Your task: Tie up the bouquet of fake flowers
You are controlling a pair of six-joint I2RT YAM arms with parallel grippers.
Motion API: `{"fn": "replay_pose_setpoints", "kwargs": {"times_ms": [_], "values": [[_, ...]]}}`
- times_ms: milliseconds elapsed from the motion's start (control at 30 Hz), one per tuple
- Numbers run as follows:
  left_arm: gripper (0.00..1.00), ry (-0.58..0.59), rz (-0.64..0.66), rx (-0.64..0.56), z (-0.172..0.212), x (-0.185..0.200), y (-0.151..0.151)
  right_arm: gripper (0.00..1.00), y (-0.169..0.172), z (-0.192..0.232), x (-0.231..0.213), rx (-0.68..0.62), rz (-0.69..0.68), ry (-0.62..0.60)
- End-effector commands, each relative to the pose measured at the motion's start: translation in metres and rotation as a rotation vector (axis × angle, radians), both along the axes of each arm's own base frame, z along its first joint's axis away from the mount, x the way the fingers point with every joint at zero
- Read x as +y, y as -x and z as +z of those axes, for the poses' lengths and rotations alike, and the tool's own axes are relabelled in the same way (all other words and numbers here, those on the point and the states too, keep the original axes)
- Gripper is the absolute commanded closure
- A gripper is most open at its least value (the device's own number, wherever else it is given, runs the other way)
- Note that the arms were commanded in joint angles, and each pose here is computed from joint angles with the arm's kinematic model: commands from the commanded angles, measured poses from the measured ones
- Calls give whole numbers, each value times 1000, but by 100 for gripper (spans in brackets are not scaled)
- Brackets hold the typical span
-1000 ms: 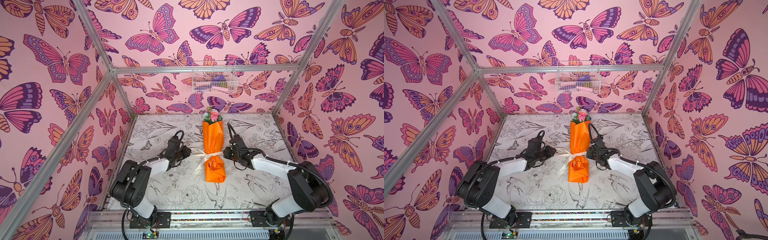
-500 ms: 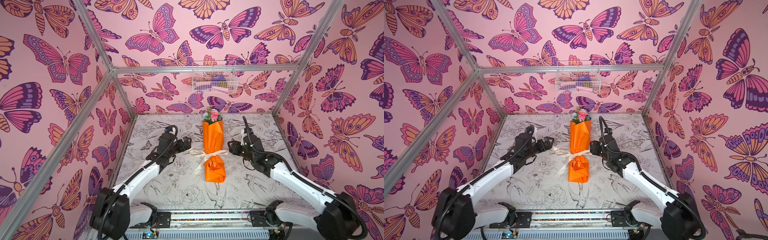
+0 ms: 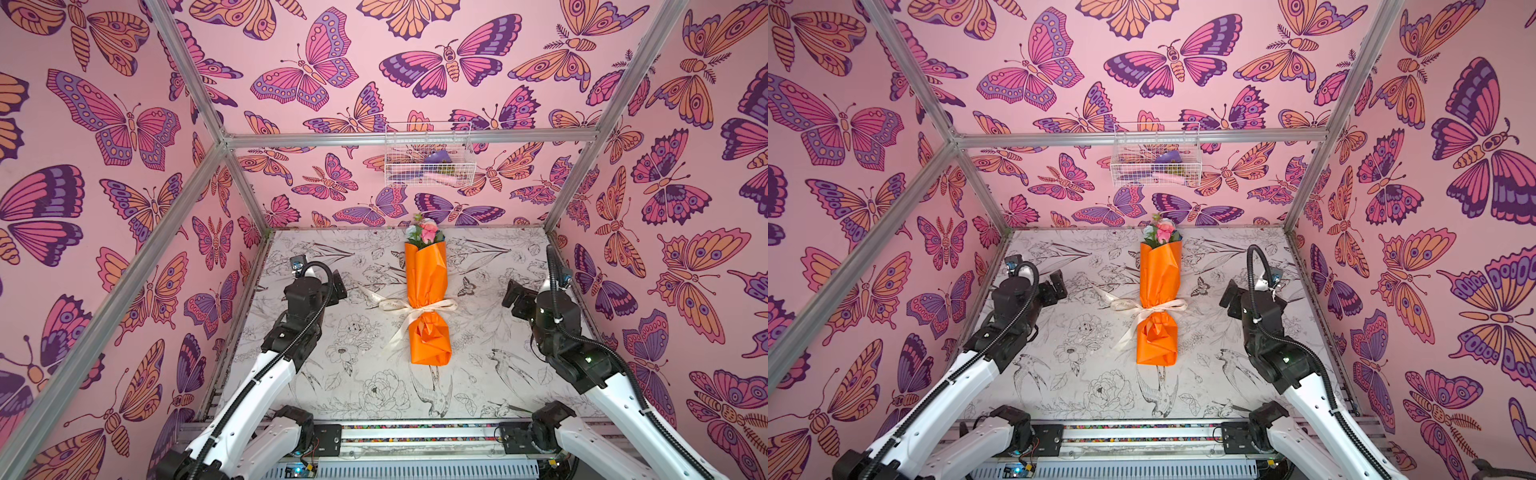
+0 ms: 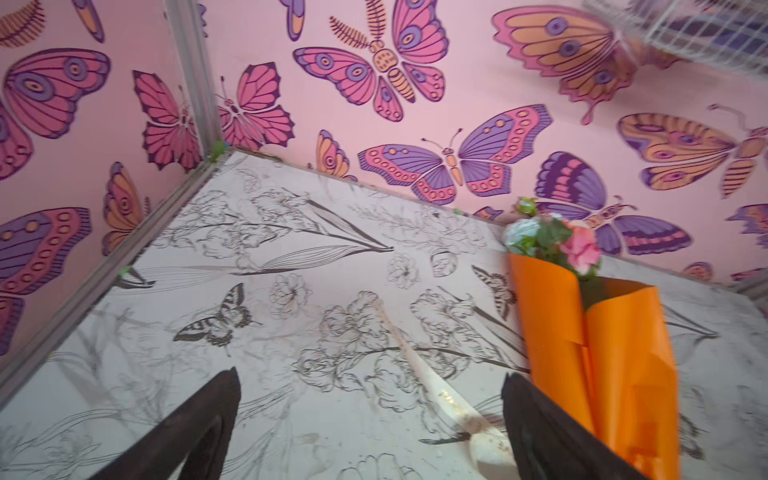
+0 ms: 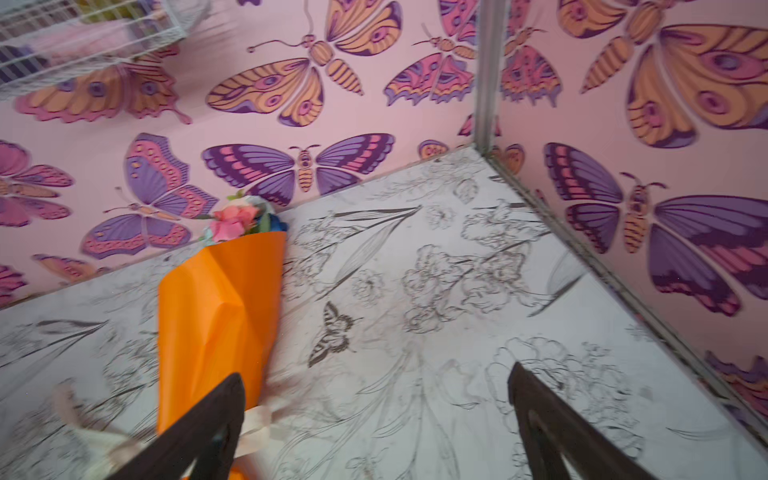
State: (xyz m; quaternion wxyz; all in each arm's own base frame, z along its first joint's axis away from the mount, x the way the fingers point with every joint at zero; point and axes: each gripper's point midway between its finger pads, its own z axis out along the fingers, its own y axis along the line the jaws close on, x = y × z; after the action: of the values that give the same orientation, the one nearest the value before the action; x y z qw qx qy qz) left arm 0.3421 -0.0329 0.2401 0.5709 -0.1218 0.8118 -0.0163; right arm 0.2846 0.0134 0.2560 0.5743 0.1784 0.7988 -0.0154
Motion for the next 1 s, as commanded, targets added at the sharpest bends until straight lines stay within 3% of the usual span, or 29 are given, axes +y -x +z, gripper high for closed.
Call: {"fn": "replay_pose_setpoints", "kwargs": {"times_ms": [0, 267, 367, 533, 767, 933, 967], "values": [[0, -124, 78, 30, -15, 27, -2, 1, 5, -15, -39, 56, -148, 138], [0, -272, 111, 61, -73, 65, -4, 1, -7, -47, -67, 33, -216, 228], [0, -259, 107, 74, -97, 74, -5, 1, -12, -56, -68, 23, -201, 309], [0, -193, 11, 33, -125, 67, -6, 1, -18, -71, -70, 10, -190, 363], [0, -185, -128, -74, -126, 44, -21, 1, -26, -88, -67, 39, -153, 347], [0, -199, -182, -75, -148, 37, -36, 1, -31, -95, -64, 39, -131, 338], [0, -187, -201, -31, -153, 33, -36, 1, -32, -97, -64, 36, -136, 333]]}}
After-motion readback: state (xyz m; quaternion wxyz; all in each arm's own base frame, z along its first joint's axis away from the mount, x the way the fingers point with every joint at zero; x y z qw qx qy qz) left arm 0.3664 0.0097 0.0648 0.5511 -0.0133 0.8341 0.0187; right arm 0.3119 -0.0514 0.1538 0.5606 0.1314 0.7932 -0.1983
